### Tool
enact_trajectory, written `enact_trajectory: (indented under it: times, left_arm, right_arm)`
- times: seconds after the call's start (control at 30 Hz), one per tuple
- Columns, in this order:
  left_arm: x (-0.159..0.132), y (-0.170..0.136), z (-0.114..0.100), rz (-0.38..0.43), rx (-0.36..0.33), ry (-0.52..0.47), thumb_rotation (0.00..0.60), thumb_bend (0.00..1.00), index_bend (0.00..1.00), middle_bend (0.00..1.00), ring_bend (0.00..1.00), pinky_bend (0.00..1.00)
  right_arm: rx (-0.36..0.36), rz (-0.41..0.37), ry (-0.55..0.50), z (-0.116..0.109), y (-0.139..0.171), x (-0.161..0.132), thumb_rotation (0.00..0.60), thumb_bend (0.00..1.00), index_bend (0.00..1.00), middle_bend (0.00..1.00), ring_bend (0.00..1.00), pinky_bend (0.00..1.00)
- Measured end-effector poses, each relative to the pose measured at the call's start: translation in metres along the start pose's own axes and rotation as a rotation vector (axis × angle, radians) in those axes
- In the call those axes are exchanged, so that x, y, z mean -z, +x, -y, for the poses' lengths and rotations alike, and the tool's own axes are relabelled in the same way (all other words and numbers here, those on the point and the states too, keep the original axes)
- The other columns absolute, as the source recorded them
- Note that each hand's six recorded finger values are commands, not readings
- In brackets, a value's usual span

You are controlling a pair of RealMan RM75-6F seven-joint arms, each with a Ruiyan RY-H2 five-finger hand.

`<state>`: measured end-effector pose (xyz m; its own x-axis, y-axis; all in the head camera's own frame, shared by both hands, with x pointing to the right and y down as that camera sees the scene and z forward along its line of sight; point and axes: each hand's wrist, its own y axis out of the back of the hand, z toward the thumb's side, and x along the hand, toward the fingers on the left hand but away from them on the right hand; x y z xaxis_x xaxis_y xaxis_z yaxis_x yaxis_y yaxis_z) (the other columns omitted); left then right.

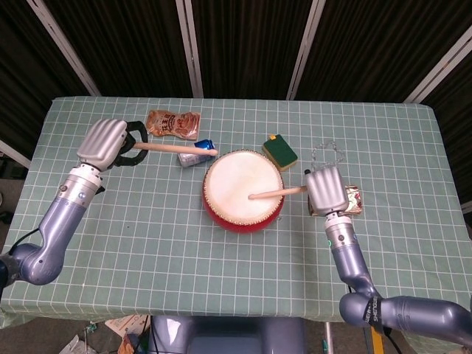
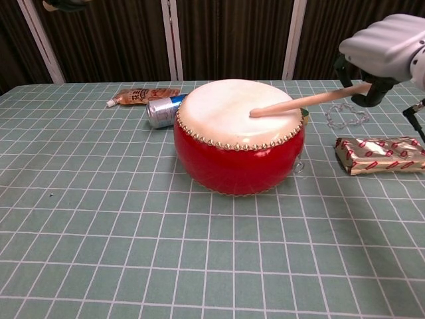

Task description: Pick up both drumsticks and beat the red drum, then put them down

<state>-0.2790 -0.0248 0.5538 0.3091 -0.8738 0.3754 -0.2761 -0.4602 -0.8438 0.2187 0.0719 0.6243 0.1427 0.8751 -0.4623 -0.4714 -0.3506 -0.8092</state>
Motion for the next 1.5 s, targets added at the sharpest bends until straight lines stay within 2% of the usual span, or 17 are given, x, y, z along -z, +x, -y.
enact_trajectory:
  times: [0.1, 0.17, 0.4, 0.53, 0.63, 1.0, 1.3, 1.5]
  left_arm:
    - [0.002, -0.001, -0.001, -0.003, 0.000, 0.000, 0.600, 0.52, 0.78, 1.00, 1.00, 1.00]
    - [0.001, -0.002, -0.001, 0.000, -0.002, -0.002, 0.600, 0.52, 0.78, 1.00, 1.00, 1.00]
    - [-0.008, -0.006, -0.003, 0.018, -0.002, -0.005, 0.600, 0.52, 0.78, 1.00, 1.00, 1.00]
    - [-0.015, -0.007, 0.001, 0.029, 0.014, 0.014, 0.600, 0.52, 0.78, 1.00, 1.00, 1.00]
    - [-0.022, -0.006, 0.005, 0.037, 0.026, 0.030, 0.600, 0.52, 0.78, 1.00, 1.00, 1.00]
    - [-0.051, 0.002, 0.029, 0.038, 0.063, 0.088, 0.600, 0.52, 0.78, 1.00, 1.00, 1.00]
    - [-0.074, 0.014, 0.043, 0.020, 0.007, 0.044, 0.600, 0.53, 0.78, 1.00, 1.00, 1.00]
    - [-0.076, 0.023, 0.062, -0.024, 0.050, 0.108, 0.600, 0.53, 0.78, 1.00, 1.00, 1.00]
  right_arm:
    - [0.014, 0.011, 0.064, -0.003, 0.000, -0.004, 0.600, 0.66, 0.97, 1.00, 1.00, 0.98]
    - [0.025, 0.029, 0.050, -0.008, -0.001, -0.002, 0.600, 0.66, 0.97, 1.00, 1.00, 0.98]
    - [0.077, 0.143, -0.161, -0.029, 0.002, 0.029, 0.600, 0.66, 0.97, 1.00, 1.00, 0.98]
    - [0.084, 0.189, -0.311, -0.033, 0.010, 0.048, 0.600, 0.66, 0.97, 1.00, 1.00, 0.98]
    - [0.093, 0.229, -0.367, -0.033, 0.018, 0.067, 0.600, 0.66, 0.97, 1.00, 1.00, 0.98]
    - [0.085, 0.255, -0.418, -0.020, 0.027, 0.091, 0.600, 0.66, 0.97, 1.00, 1.00, 0.98]
    - [0.084, 0.257, -0.456, -0.011, 0.026, 0.108, 0.600, 0.66, 0.97, 1.00, 1.00, 0.98]
    - [0.069, 0.257, -0.462, 0.000, 0.023, 0.115, 0.600, 0.66, 0.97, 1.00, 1.00, 0.98]
